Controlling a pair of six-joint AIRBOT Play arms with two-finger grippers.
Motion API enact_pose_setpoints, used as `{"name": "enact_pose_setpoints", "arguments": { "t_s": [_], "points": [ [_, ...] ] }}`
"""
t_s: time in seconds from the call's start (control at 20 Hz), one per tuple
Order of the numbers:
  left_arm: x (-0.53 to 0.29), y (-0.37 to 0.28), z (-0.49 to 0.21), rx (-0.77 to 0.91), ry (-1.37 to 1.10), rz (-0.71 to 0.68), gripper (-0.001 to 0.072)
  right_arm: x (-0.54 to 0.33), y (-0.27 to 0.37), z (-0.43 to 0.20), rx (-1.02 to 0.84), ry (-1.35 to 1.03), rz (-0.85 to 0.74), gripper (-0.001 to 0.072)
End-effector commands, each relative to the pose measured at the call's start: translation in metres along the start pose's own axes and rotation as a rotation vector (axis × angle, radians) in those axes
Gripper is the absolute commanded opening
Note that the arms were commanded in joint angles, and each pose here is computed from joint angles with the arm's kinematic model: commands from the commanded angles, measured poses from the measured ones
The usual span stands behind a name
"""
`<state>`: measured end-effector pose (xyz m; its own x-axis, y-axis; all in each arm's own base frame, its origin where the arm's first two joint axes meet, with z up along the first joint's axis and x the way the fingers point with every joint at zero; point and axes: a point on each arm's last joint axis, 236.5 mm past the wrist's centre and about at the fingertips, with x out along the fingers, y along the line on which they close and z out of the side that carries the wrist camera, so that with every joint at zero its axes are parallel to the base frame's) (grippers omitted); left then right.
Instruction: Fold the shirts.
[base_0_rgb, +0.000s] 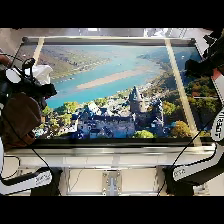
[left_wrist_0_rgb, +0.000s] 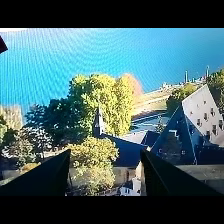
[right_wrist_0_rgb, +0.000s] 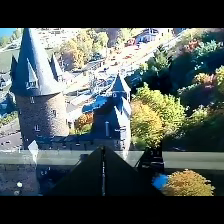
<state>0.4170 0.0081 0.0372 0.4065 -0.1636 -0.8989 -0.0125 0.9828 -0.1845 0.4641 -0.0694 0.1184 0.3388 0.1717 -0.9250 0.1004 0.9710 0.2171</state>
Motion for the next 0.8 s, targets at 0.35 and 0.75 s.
{"name": "enact_pose_setpoints", "arguments": {
  "t_s": [0.35, 0.75],
  "points": [
    [-0.0004, 0.0001, 0.0004, 0.000, -0.002, 0.000, 0.0518, -0.0001, -0.0004, -0.0001, 0.001, 0.000, -0.001, 0.0011],
    [0.0003, 0.0025, 0.0057, 0.004, -0.023, 0.010, 0.0510, -0.0001, -0.0003, -0.0001, 0.001, 0.000, 0.000, 0.0011]
  ]
}}
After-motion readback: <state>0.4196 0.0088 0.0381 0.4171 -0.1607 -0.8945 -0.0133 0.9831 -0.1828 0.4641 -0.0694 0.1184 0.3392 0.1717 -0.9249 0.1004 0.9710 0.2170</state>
